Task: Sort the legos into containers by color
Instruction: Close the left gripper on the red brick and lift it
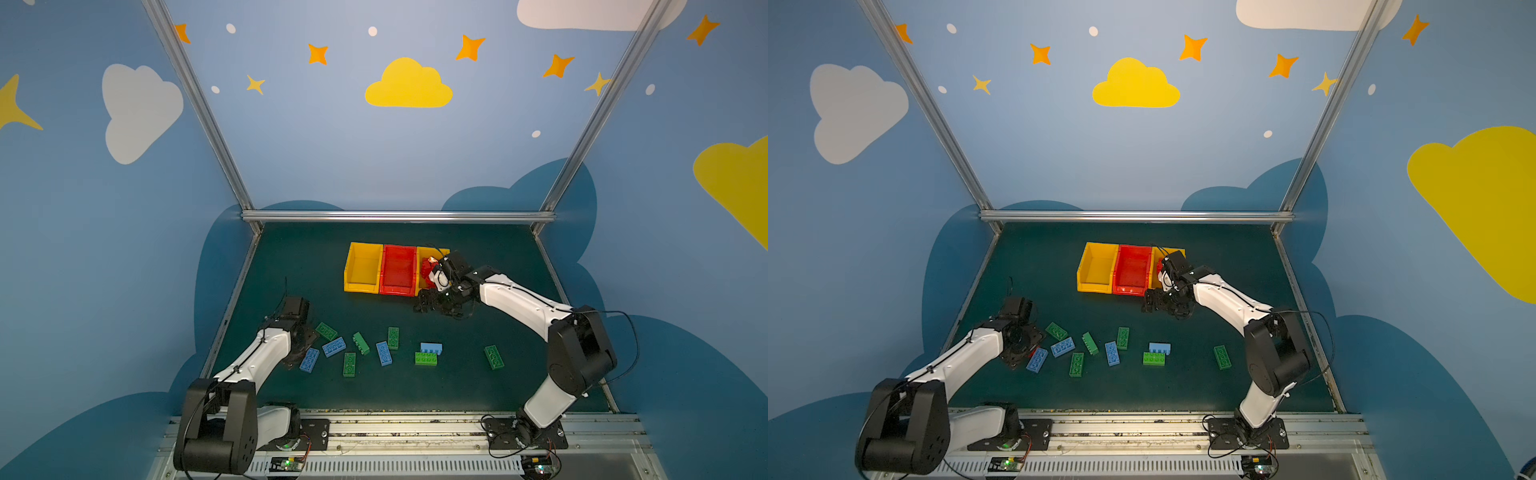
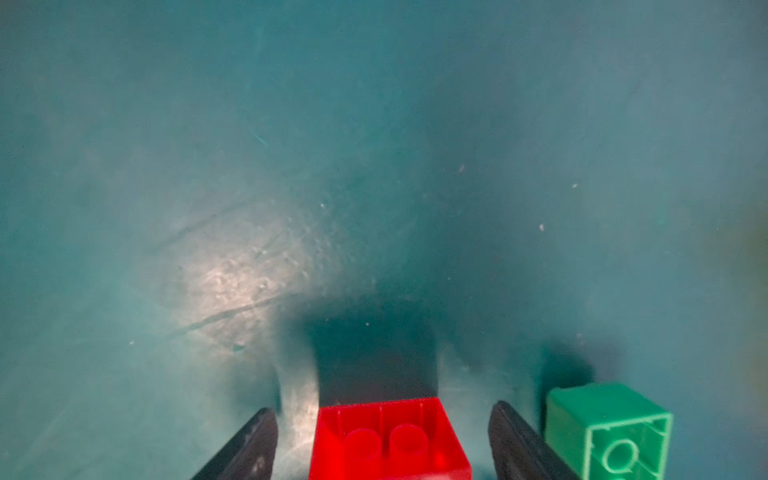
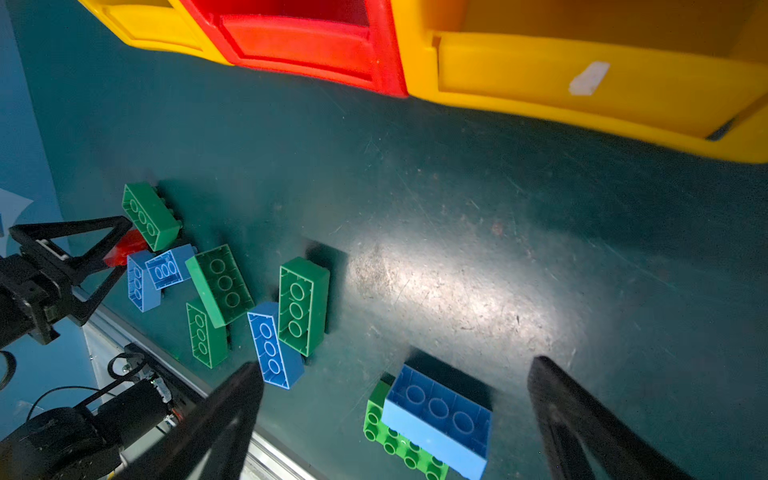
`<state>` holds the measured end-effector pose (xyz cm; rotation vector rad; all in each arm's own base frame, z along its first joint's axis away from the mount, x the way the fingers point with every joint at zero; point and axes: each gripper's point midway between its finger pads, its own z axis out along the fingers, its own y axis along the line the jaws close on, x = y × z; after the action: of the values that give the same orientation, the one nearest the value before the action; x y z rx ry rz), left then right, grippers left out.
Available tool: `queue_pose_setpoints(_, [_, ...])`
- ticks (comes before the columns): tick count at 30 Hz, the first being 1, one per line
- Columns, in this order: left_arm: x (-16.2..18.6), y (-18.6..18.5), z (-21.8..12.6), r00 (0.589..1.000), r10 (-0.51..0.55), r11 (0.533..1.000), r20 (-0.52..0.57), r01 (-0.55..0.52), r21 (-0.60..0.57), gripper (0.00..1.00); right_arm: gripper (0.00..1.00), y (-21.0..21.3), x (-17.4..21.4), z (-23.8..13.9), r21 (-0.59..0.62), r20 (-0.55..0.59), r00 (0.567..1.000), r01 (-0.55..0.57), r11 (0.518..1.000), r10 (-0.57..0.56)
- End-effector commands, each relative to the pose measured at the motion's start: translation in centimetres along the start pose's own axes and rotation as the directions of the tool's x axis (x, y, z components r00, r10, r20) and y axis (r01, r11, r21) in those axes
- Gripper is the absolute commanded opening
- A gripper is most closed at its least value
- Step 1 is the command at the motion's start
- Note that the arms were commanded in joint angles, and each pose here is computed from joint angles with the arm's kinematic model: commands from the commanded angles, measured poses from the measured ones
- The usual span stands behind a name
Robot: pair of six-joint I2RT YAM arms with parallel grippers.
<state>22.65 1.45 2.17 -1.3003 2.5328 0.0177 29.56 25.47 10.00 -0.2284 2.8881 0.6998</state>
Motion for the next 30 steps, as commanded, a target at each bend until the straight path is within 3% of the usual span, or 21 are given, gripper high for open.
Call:
queue_pose_setpoints(1, [-0.4, -0.4, 0.0, 1.000, 0.020, 1.000, -0.001, -0.020, 0.002, 0.75, 0.97, -0.4, 0.3, 0.2, 0.012, -0.019, 1.000, -0.013, 1.000, 0.013])
queue_pose_setpoints(9, [-0.4, -0.9, 0.7, 0.999, 0.042, 0.999, -0.019, -0.043, -0.008, 0.67, 0.97, -0.8, 0.5, 0.2, 0.025, -0.025, 1.000, -0.014, 1.000, 0.014])
queue_pose_setpoints(16, [0.2, -1.3, 1.6, 0.996, 0.057, 0.998, -0.074, -0.058, -0.021, 0.53, 0.97, -1.0, 0.5, 0.0, 0.033, -0.025, 1.000, -0.012, 0.999, 0.013])
queue_pose_setpoints(30, [-0.1, -2.0, 0.8, 0.995, 0.061, 0.998, -0.076, -0.061, 0.004, 0.48, 0.97, -1.2, 0.6, -0.3, 0.046, -0.020, 1.000, -0.015, 0.999, 0.016])
